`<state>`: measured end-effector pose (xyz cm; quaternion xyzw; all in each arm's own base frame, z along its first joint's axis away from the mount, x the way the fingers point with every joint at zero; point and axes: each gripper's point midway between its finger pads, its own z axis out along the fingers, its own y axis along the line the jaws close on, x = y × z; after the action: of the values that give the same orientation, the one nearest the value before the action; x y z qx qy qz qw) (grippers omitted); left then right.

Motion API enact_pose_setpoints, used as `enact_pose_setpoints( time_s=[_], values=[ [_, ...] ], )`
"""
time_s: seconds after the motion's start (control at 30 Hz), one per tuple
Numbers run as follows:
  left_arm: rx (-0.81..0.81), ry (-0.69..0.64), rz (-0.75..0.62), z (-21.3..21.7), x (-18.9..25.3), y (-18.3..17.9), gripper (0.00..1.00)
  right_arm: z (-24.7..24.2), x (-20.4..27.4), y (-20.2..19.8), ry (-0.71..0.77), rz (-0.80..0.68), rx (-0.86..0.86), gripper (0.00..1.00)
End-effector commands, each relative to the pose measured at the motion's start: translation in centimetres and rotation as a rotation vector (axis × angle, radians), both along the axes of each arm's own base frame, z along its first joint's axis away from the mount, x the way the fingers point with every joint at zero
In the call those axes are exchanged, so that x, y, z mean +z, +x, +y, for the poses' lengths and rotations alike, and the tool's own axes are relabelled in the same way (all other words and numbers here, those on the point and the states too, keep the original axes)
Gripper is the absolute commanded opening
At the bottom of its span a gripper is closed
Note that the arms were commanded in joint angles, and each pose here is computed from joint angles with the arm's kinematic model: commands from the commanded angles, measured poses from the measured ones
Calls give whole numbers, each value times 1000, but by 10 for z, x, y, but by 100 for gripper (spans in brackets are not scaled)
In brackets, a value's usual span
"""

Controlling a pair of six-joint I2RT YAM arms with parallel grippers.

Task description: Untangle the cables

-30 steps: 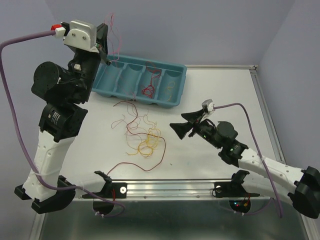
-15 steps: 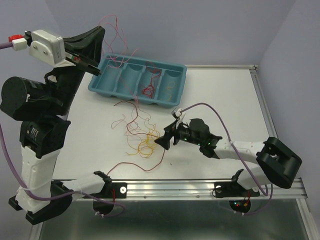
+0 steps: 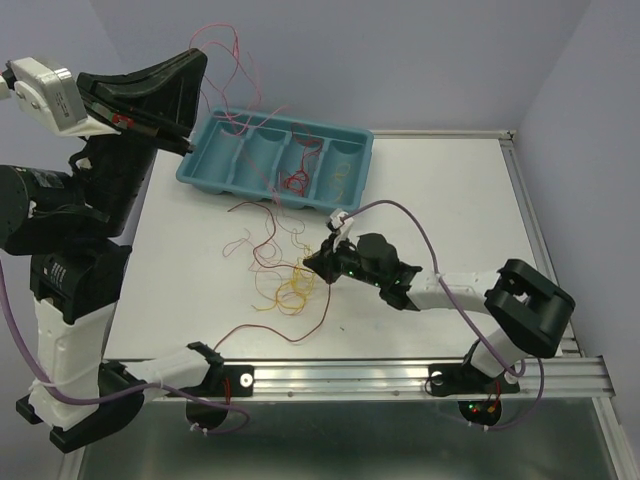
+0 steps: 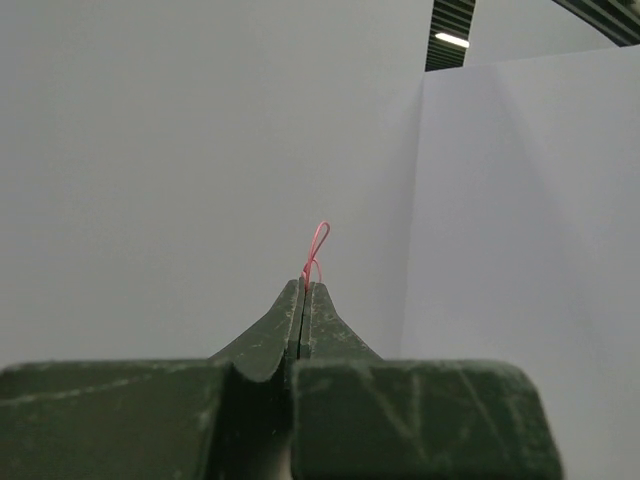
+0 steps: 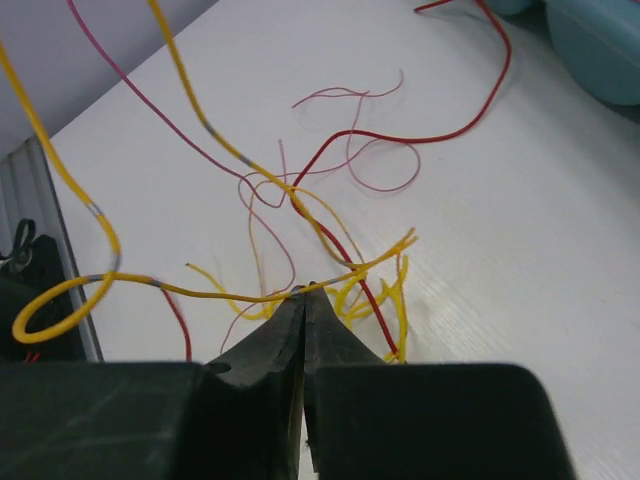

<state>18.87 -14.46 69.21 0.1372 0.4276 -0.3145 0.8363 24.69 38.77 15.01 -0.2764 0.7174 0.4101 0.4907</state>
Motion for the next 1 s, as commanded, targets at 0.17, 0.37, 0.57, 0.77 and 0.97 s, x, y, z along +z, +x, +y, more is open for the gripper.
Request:
enact_pose_setpoints(
  time_s=[0.17, 0.37, 0.57, 0.77, 0.97],
  values=[
    [546, -353, -45, 127, 31, -1, 0, -90, 48, 54, 176, -37, -617, 1],
    [582, -321, -58, 132, 15, -5, 0, -89, 59, 42, 180, -94, -522, 13],
    [430, -243, -74, 104, 13, -11, 0, -8, 71, -24, 140, -200, 61, 100],
    [451, -202, -33, 96, -1, 5, 0, 15, 82, -34, 56, -274, 98, 100],
    [440, -195, -30, 93, -2, 7, 0, 46, 80, -41, -12, -301, 190, 100]
  ],
)
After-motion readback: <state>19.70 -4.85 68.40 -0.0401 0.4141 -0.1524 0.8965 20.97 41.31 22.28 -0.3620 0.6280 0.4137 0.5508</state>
